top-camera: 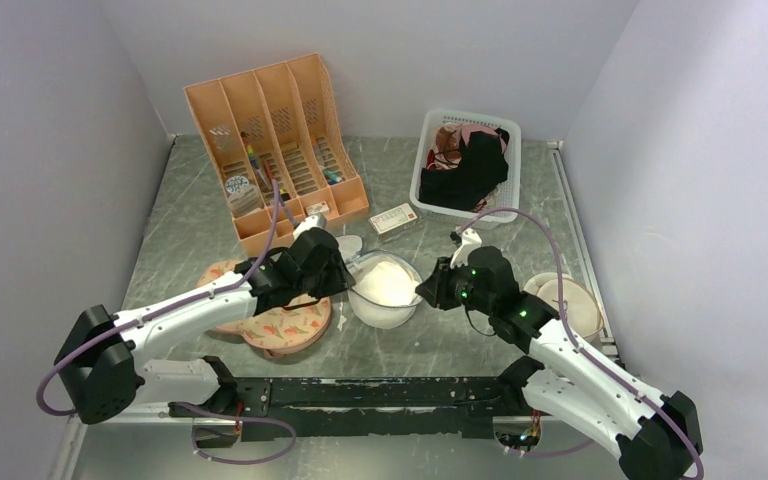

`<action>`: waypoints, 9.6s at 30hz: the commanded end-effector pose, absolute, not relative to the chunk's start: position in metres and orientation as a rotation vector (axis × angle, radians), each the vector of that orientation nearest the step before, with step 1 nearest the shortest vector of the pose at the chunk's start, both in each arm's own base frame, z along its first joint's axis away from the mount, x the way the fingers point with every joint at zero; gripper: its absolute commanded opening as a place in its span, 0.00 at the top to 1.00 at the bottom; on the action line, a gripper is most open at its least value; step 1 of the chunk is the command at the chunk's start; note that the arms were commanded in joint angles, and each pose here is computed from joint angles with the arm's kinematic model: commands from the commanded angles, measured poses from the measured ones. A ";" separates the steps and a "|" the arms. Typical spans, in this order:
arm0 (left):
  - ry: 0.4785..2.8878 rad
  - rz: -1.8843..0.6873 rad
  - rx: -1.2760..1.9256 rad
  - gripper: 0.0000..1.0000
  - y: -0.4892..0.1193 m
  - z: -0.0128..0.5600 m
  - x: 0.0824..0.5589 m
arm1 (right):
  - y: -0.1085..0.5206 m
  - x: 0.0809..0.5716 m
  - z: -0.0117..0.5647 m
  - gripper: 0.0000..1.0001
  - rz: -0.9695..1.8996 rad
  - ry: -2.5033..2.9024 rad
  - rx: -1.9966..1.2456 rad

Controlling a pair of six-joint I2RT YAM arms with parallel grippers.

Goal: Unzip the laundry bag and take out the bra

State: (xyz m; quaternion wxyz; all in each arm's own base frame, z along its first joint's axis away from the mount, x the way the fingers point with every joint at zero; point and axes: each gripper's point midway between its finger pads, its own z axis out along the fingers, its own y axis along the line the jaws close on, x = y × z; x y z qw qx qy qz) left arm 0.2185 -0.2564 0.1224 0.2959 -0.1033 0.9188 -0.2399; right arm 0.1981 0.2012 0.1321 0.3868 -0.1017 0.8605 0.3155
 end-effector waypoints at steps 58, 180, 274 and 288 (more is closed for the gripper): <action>2.306 -1.137 -0.077 0.93 -0.292 0.144 0.184 | 0.264 0.234 0.120 0.33 0.719 2.371 -0.523; 2.266 -0.820 0.061 0.02 -0.231 0.192 0.171 | 0.086 0.531 0.277 1.00 0.636 1.715 0.244; 2.411 -1.016 -0.111 0.93 -0.279 0.121 0.163 | 0.286 0.246 0.132 0.37 0.463 2.101 -0.613; 2.404 -1.042 -0.095 0.93 -0.282 0.122 0.161 | 0.277 0.270 0.089 0.35 0.189 2.225 -0.637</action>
